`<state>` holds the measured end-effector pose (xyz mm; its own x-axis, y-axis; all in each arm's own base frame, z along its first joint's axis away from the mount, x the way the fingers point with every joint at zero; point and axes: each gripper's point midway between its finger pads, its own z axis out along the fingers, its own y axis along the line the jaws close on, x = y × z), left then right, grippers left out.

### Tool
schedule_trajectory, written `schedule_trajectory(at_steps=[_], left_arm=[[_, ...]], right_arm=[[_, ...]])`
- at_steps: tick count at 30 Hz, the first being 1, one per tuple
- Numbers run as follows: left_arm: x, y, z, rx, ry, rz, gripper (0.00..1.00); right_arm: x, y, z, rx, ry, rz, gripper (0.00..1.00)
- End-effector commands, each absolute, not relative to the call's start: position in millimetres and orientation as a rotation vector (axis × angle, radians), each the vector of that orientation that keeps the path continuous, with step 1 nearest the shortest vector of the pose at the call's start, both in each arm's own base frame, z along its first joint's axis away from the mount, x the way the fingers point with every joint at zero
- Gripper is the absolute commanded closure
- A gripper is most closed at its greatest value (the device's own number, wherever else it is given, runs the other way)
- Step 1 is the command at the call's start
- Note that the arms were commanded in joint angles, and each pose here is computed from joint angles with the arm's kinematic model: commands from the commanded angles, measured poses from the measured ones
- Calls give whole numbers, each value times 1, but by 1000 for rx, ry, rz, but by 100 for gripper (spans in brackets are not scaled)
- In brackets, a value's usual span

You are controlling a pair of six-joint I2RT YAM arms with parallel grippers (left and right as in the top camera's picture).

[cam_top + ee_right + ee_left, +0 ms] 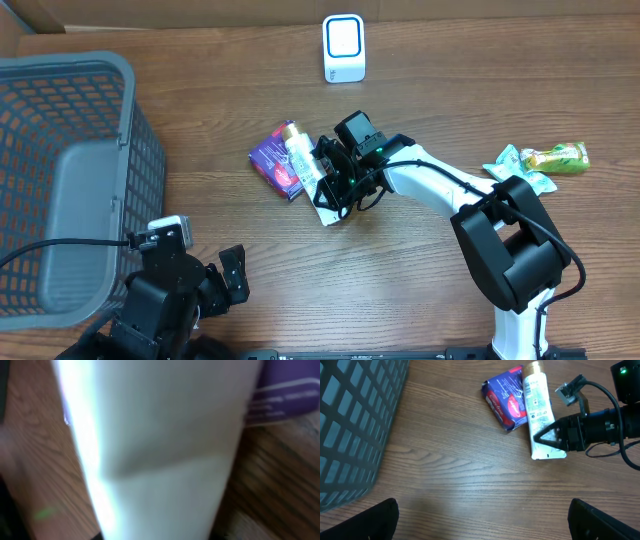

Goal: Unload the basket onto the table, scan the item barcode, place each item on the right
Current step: 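Move the right gripper to the white tube and grasp it, then lift the white tube and hold it at the scanner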

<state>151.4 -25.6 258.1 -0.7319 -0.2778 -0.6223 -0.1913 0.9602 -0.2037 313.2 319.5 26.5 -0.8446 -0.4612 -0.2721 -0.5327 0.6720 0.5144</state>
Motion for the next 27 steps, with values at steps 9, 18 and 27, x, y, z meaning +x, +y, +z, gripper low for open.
schedule_trajectory(at_steps=[9,18,27], left_arm=[[152,-25,258,-348,2408,-165,0],[152,-25,258,-348,2408,-166,0],[152,-25,258,-348,2407,-166,0]], right_arm=[[318,322,99,-769,2694,1165,96],[306,279,227,-869,2344,1355,96],[268,243,325,-957,2013,1375,97]])
